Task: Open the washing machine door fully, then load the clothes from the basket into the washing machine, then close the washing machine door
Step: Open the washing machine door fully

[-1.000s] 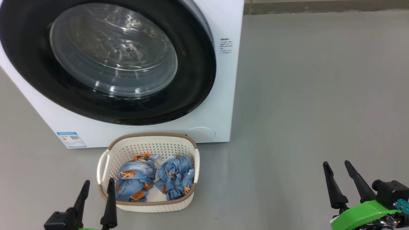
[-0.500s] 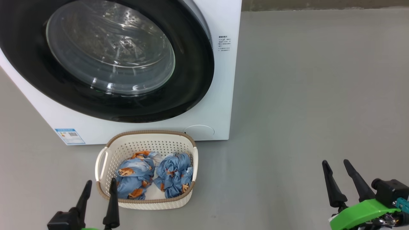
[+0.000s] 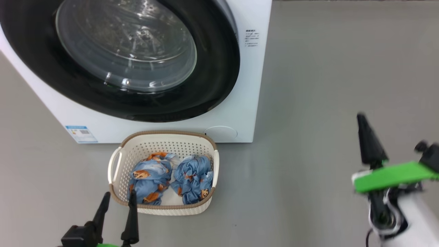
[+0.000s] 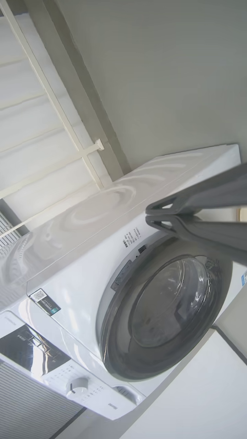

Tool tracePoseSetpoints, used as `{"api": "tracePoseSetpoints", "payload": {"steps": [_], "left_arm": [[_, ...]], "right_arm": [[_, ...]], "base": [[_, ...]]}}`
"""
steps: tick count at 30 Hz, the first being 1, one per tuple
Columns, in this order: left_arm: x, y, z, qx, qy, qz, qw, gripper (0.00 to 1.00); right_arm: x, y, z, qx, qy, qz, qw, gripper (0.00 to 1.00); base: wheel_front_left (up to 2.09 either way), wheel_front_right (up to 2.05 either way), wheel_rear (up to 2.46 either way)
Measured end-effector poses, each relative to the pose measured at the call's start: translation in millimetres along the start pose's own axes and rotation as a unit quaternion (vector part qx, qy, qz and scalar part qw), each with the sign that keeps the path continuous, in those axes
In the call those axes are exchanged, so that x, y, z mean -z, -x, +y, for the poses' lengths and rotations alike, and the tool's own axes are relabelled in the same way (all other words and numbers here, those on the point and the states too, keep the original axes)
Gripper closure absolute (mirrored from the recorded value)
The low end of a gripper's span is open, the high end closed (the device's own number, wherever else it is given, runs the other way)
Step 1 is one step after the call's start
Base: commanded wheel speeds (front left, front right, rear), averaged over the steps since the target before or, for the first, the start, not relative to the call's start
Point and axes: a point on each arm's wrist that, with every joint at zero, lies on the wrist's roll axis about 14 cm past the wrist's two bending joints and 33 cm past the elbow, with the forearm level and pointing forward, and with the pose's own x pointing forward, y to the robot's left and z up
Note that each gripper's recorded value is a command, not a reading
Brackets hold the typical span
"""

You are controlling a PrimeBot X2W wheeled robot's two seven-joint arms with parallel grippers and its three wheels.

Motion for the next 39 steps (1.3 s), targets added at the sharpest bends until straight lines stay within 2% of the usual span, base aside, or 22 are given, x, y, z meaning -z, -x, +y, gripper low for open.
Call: {"api": "tracePoseSetpoints", "payload": {"steps": [7,15,22,26,32,38,39], "left_arm": [[-2.7,-4.9,0.8,-0.001,0.002,-0.003,1.000,0.00],[-6.7,-14.3,1.8,-0.002,0.009,-0.009,1.000,0.00],[-12.3,-24.0,-0.4,0.002,0.018,-0.018,1.000,0.00],[-13.2,-28.8,-3.5,0.007,0.022,-0.019,1.000,0.00],[-10.4,-37.7,-5.3,0.006,0.031,-0.015,0.999,0.00],[-7.7,-51.5,-4.8,0.003,0.032,-0.012,0.999,0.00],[-7.7,-51.5,-4.8,0.003,0.032,-0.012,0.999,0.00]], "right_arm": [[-37.9,-43.6,23.1,-0.038,-0.098,-0.051,0.993,1.00],[-56.4,-91.0,42.7,-0.076,-0.176,-0.051,0.980,1.00],[-42.4,-124.4,66.8,-0.119,-0.216,0.031,0.969,1.00],[-26.1,-142.4,79.1,-0.141,-0.257,0.101,0.951,1.00],[-12.9,-170.9,94.6,-0.183,-0.254,0.181,0.932,1.00],[26.2,-194.9,105.2,-0.213,-0.247,0.265,0.907,1.00],[26.2,-194.9,105.2,-0.213,-0.247,0.265,0.907,1.00]], "base": [[0.00,0.00,0.00],[0.00,0.00,0.00],[0.00,0.00,0.00],[0.00,0.00,0.00],[0.00,0.00,0.00],[0.00,0.00,0.00],[0.00,0.00,0.00]]}}
